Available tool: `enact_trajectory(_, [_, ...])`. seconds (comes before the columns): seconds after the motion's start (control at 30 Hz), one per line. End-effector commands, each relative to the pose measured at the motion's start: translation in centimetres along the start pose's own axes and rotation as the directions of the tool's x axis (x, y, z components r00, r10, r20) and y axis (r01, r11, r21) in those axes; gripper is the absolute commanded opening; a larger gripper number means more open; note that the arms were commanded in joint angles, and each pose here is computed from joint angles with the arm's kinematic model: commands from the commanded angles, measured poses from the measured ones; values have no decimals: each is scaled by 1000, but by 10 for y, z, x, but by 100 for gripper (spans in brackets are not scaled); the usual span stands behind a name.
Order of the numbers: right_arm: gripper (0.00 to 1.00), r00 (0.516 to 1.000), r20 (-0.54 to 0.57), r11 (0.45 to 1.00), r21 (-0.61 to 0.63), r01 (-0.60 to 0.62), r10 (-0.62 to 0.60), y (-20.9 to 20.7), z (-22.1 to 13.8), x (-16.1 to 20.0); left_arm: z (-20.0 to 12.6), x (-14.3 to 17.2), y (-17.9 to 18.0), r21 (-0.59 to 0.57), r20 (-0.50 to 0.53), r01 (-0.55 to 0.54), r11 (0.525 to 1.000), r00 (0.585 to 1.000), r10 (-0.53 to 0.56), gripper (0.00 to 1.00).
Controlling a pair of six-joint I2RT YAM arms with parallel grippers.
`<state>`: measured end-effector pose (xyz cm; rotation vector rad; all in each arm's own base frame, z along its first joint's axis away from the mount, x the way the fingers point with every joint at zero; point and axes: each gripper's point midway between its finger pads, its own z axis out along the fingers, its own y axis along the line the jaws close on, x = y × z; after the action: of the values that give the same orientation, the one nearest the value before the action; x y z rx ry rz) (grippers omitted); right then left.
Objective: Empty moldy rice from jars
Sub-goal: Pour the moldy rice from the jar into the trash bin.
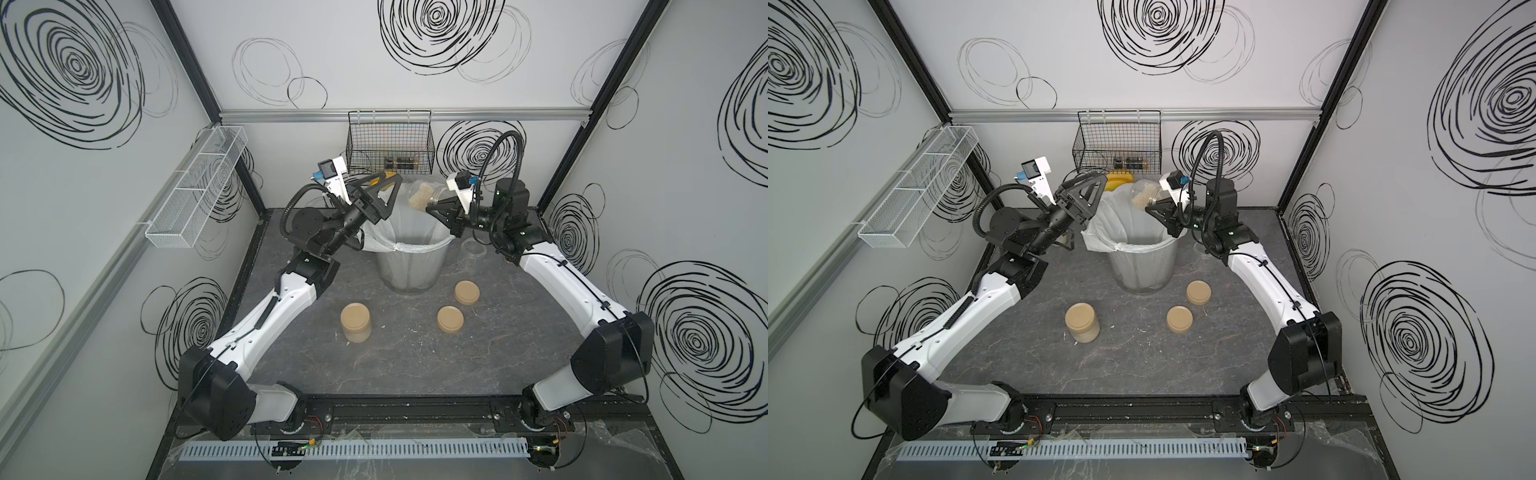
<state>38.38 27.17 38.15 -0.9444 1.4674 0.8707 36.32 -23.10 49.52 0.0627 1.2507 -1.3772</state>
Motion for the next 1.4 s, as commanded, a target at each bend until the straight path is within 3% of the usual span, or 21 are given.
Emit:
enact_trajectory(0.0, [0, 968, 168, 982, 4, 188, -186, 17, -18, -67, 1, -3, 10, 23, 29, 285, 958, 958, -286, 96])
enact_trajectory(0.13, [0, 966, 177, 981, -5, 194, -190, 19, -17, -71, 2, 5, 16, 36, 17, 389, 920, 921, -390, 96])
enact_trajectory(0.3, [0, 963, 191, 980, -13, 196, -190, 23, -17, -76, -11, 14, 50, -47, 112, 510, 859, 857, -503, 96])
enact_trajectory(0.4, [0, 961, 195, 979, -23, 202, -194, 27, -18, -77, -10, 24, 55, -57, 98, 549, 834, 834, -542, 96])
enact_trajectory(0.7, [0, 955, 216, 972, -76, 222, -201, 48, -18, -83, -10, 64, 94, -223, 141, 688, 691, 724, -675, 96])
enact_trajectory(0.77, [0, 956, 214, 971, -81, 224, -202, 50, -18, -82, -4, 66, 90, -202, 103, 696, 689, 715, -692, 96])
enact_trajectory(0.87, [0, 955, 215, 971, -86, 225, -202, 52, -18, -82, 9, 79, 89, -200, 34, 736, 647, 665, -746, 96])
enact_trajectory(0.97, [0, 955, 217, 970, -96, 225, -200, 55, -18, -82, 14, 89, 88, -175, 32, 776, 606, 620, -784, 96])
enact_trajectory(1.37, [0, 962, 206, 968, -135, 211, -180, 63, -17, -73, 26, 92, 72, -121, 11, 787, 605, 610, -792, 96])
